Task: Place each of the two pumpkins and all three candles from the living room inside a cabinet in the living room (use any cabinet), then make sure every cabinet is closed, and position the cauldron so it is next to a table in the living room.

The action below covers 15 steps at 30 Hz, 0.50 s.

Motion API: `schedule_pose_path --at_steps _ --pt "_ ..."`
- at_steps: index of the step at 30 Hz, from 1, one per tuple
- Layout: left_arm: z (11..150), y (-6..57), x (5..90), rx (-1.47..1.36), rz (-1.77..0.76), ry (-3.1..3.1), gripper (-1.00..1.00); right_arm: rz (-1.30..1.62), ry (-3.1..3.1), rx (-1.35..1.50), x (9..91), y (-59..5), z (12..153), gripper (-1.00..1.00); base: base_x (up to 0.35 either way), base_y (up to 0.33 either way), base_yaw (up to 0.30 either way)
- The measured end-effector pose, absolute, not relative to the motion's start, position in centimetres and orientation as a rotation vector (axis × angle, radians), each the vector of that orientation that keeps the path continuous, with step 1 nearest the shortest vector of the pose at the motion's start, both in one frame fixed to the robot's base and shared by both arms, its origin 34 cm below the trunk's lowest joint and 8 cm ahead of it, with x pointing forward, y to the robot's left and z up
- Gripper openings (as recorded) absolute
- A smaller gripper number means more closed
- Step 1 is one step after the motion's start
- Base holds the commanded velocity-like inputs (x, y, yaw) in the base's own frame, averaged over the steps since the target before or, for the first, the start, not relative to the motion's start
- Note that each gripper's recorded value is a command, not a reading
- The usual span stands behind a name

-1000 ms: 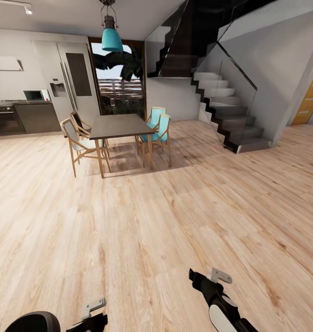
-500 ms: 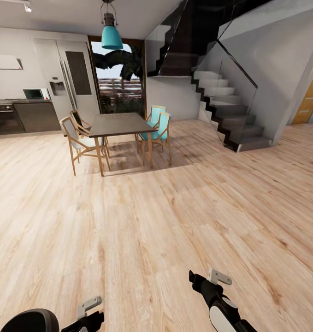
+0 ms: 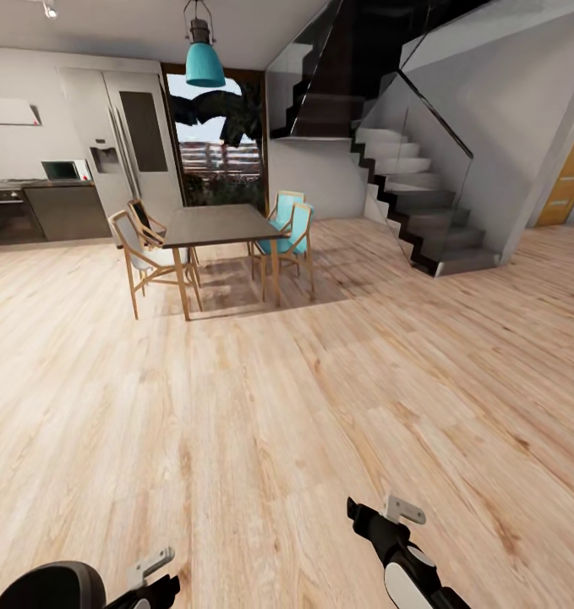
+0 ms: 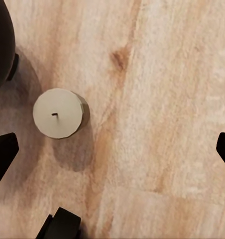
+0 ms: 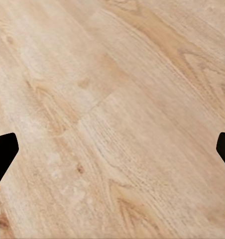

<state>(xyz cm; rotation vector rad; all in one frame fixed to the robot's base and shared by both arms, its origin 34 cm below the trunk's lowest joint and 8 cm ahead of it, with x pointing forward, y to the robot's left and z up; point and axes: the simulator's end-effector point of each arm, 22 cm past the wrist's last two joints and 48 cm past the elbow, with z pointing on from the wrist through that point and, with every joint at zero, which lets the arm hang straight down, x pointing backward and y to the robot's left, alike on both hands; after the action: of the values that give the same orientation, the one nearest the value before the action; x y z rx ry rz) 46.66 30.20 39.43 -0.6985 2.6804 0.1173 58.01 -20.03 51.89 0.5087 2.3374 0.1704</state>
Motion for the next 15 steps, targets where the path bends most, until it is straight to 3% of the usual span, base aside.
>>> schedule_pose_path --at_steps 15 --pt "36.4 31.5 46.0 -0.791 0.114 2.659 1.0 0.164 2.342 0.504 57.4 -20.2 48.6 1.0 0.0 0.0 0.004"
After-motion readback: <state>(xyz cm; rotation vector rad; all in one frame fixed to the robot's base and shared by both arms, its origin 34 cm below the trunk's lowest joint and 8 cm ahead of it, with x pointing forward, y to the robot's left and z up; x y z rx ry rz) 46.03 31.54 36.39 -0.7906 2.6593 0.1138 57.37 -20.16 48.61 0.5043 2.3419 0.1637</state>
